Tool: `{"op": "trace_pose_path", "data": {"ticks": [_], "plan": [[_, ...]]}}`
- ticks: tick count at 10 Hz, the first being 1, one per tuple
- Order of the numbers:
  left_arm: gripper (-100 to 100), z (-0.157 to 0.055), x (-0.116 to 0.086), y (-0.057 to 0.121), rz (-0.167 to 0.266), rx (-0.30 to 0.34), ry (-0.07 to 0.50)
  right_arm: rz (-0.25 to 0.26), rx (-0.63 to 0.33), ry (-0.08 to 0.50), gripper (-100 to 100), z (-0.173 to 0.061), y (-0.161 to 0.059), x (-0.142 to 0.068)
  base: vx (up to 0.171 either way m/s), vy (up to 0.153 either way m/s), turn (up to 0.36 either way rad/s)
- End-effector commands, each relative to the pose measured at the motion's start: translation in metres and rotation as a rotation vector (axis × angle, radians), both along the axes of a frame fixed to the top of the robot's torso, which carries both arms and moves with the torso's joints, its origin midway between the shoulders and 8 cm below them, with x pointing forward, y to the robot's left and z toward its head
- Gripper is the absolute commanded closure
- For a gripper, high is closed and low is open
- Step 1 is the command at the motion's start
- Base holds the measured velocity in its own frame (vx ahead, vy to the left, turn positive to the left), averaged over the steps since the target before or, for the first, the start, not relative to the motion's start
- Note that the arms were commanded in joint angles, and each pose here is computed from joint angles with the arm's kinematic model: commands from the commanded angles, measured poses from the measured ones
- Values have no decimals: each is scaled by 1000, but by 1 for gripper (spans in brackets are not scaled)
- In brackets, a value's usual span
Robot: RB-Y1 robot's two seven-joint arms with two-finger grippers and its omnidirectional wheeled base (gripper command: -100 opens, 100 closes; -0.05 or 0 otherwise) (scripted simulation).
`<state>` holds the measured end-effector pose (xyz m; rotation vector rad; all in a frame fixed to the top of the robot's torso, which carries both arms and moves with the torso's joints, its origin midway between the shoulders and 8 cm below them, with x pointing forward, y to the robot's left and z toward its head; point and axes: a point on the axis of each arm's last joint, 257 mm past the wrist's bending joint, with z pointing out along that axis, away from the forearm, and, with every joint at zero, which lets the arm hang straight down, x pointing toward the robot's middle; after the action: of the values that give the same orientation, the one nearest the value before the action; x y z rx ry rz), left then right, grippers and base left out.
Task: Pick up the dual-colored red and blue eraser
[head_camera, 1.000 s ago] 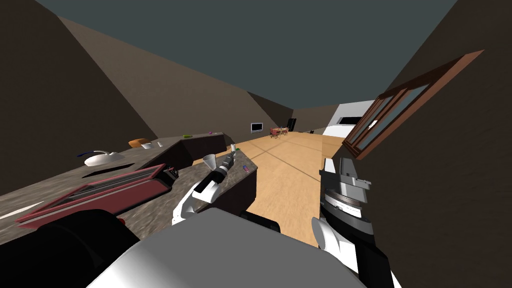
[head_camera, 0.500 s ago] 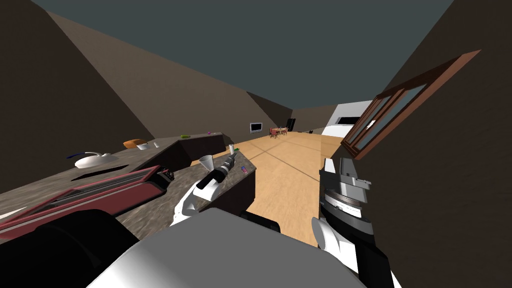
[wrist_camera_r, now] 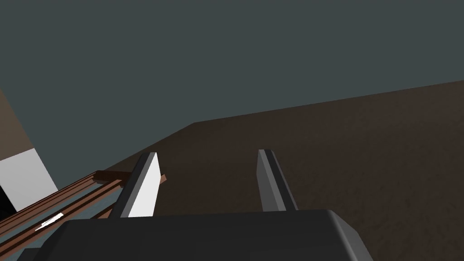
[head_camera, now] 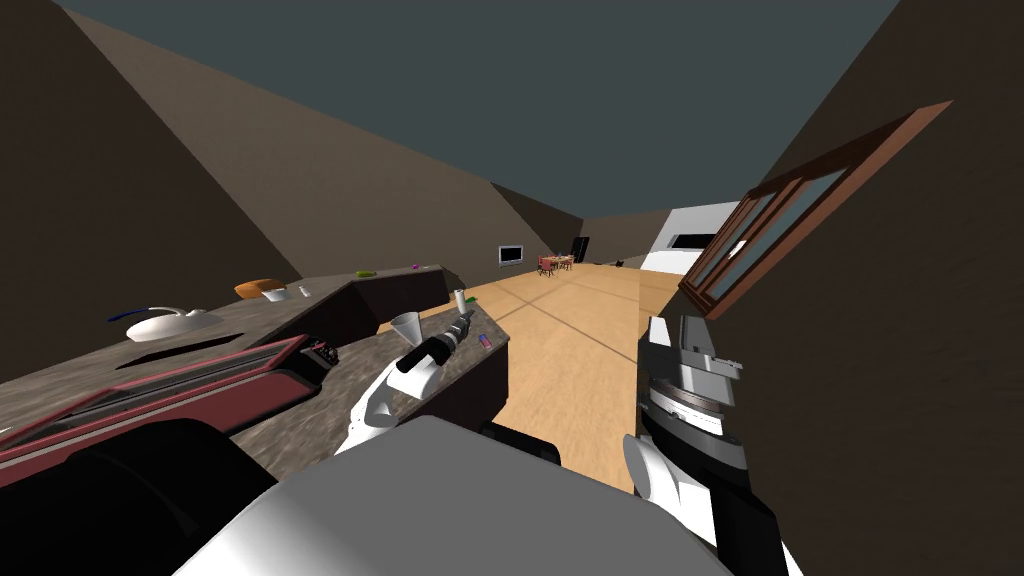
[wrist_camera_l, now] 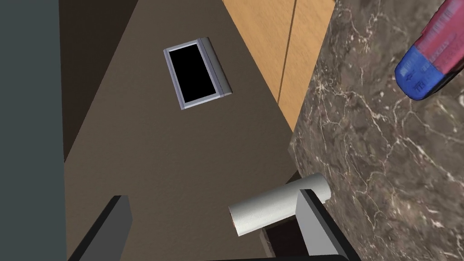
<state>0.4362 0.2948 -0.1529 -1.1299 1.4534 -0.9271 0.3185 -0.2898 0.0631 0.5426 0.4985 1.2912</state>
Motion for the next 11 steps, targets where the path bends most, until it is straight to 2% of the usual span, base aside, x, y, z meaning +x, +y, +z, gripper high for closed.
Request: {"op": "trace_pose_path", "data": {"ticks": [1,9,11], "plan": [[-100,-9,-1,1,3,2,36,0,0,0,0,0,0,0,11,-9,10],[-100,-58,-6,5,-22,63,255,0,0,0,0,0,0,0,31,-20,-22],[-100,-68,-11,7,-17,64,299,0,0,0,0,0,0,0,21,-15,-6]]}}
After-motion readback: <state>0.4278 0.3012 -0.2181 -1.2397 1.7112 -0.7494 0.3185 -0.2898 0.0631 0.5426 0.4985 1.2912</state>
